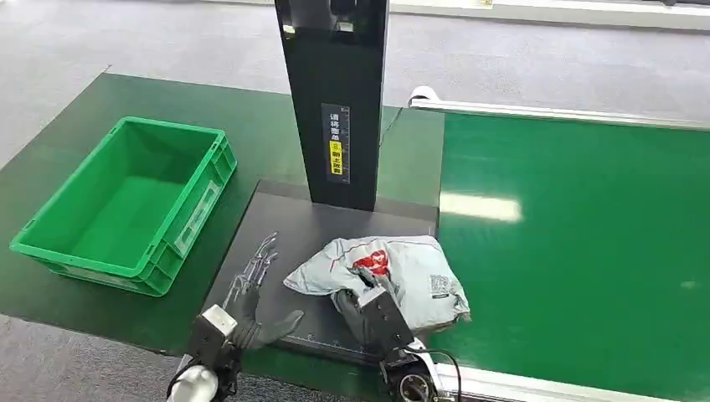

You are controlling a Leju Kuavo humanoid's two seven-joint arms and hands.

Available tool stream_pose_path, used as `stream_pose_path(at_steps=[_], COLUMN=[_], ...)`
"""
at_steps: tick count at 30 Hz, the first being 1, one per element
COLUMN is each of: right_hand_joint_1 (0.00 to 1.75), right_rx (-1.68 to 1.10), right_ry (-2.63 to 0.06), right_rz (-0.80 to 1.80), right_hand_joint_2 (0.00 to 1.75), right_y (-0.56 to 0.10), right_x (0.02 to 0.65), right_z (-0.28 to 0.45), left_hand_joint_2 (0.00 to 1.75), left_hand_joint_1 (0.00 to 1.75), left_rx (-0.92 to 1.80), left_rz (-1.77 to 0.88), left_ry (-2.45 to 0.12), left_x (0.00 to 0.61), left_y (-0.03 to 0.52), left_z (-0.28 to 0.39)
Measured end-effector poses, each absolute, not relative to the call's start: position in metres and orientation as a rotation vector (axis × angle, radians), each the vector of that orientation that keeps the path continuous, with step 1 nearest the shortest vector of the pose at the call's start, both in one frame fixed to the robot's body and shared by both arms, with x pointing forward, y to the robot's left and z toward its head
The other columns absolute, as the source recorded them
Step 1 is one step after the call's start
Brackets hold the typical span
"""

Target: Moved the parcel from conveyor to table for the left to box.

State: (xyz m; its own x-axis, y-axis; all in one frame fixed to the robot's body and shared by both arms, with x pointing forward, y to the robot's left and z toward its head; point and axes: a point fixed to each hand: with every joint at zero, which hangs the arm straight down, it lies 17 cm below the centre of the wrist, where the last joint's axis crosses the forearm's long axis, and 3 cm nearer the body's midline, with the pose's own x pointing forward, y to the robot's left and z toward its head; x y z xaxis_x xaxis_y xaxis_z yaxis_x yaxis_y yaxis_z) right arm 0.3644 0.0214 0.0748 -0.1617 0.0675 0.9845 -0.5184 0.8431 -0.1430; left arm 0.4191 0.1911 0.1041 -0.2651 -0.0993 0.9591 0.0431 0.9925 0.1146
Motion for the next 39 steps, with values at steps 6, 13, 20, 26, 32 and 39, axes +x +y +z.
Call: stream_pose_path(at_steps=[6,13,20,26,32,39], right_hand_joint_1=[1.75,1.75,0.0,0.0,0.0,0.0], right_rx=[0.379,0.399,0.386,0.333,0.235,0.163], right_ry=[-1.628,-1.629,-1.624,-1.622,-1.68,-1.794], right_rz=[0.557,0.588,0.591,0.608,0.637,0.612], right_hand_joint_2=[1.75,1.75,1.75,1.75,1.75,1.75], right_y=[0.036,0.053,0.059,0.057,0.037,0.007], right_x=[0.373,0.381,0.386,0.39,0.394,0.394], right_z=[0.067,0.07,0.072,0.073,0.097,0.126], left_hand_joint_2=[1.75,1.75,1.75,1.75,1.75,1.75], left_hand_joint_1=[0.0,0.0,0.0,0.0,0.0,0.0], left_rx=[0.012,-0.011,-0.025,-0.028,-0.022,-0.008], left_rz=[-0.146,-0.16,-0.17,-0.176,-0.171,-0.163], left_ry=[-1.843,-1.846,-1.845,-1.841,-1.828,-1.817], left_x=[0.425,0.432,0.439,0.444,0.44,0.435], left_y=[0.18,0.171,0.167,0.165,0.169,0.175], left_z=[0.11,0.113,0.114,0.114,0.108,0.102])
